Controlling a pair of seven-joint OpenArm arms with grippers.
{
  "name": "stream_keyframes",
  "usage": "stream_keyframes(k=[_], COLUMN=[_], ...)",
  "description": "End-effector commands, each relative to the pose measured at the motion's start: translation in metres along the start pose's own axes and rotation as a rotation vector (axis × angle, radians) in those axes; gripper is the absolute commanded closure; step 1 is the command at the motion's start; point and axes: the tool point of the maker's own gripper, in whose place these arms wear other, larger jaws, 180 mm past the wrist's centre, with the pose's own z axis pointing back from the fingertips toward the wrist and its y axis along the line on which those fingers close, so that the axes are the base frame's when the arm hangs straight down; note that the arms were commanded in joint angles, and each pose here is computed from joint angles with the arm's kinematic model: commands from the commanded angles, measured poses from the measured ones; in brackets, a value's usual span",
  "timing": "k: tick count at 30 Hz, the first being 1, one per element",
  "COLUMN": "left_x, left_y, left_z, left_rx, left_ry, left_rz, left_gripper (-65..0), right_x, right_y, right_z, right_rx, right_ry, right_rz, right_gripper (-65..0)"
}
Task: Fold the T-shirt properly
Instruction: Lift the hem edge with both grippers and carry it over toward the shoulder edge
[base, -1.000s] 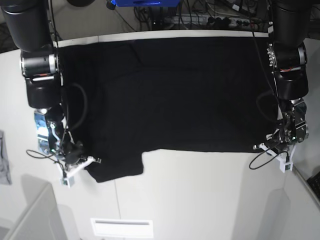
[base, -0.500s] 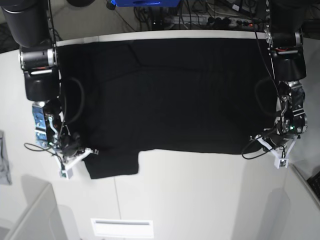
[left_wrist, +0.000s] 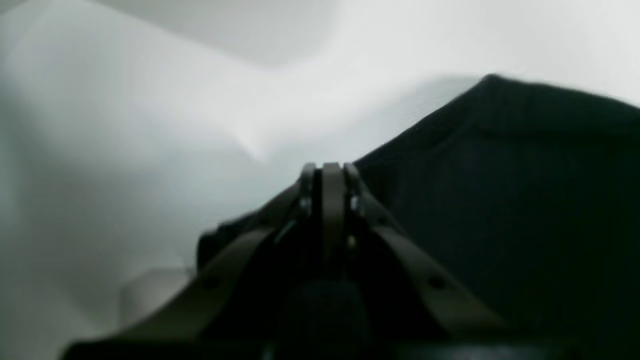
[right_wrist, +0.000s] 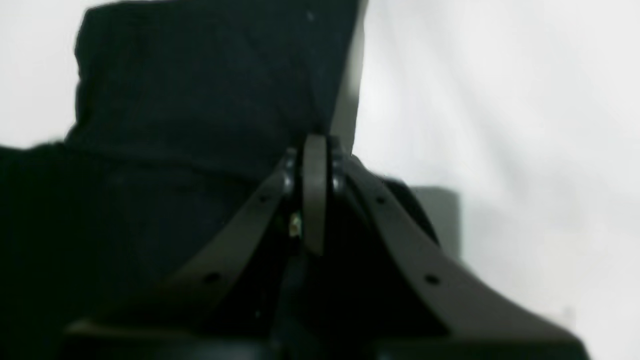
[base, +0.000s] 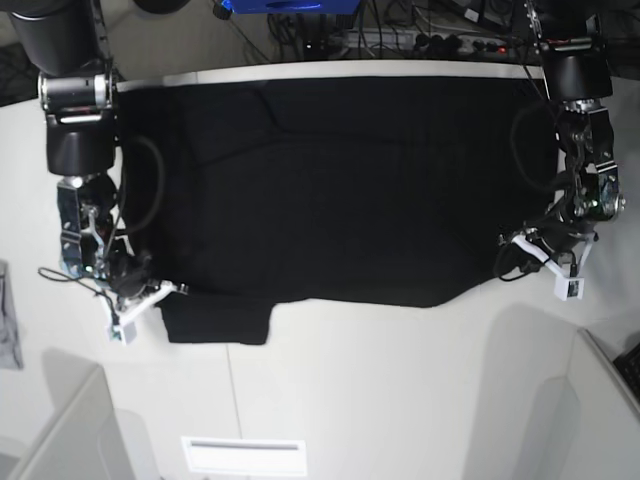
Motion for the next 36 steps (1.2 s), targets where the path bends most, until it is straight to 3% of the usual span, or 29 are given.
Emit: stream_keyframes(k=[1, 9, 21, 36], left_x=[0.024, 0.018, 0.016, 0.001], left_y=[-0.001, -0.001, 0.015, 0.004], left_z=[0.009, 0.047, 0.084, 0.1], left_rx=[-0.003, 0.019, 0.09, 0.087], left_ry=[-0.068, -0.121, -0.099, -0.045], left_rz=[-0.027, -0.067, -0.074, -0.125], left_gripper=[0.0, 0.0, 0.0, 0.0], right_x=[0.033, 0.019, 0.016, 0.003], right_y=[-0.003, -0.006, -0.002, -0.01], right_z=[0.012, 0.031, 0.053, 0.092], right_rx=[0.0, 0.003, 0.011, -0.017], right_ry=[-0.083, -0.078, -0.091, -0.094], right_rz=[0.004, -0.007, 0.01, 0.016], right_gripper=[0.0, 0.0, 0.0, 0.0])
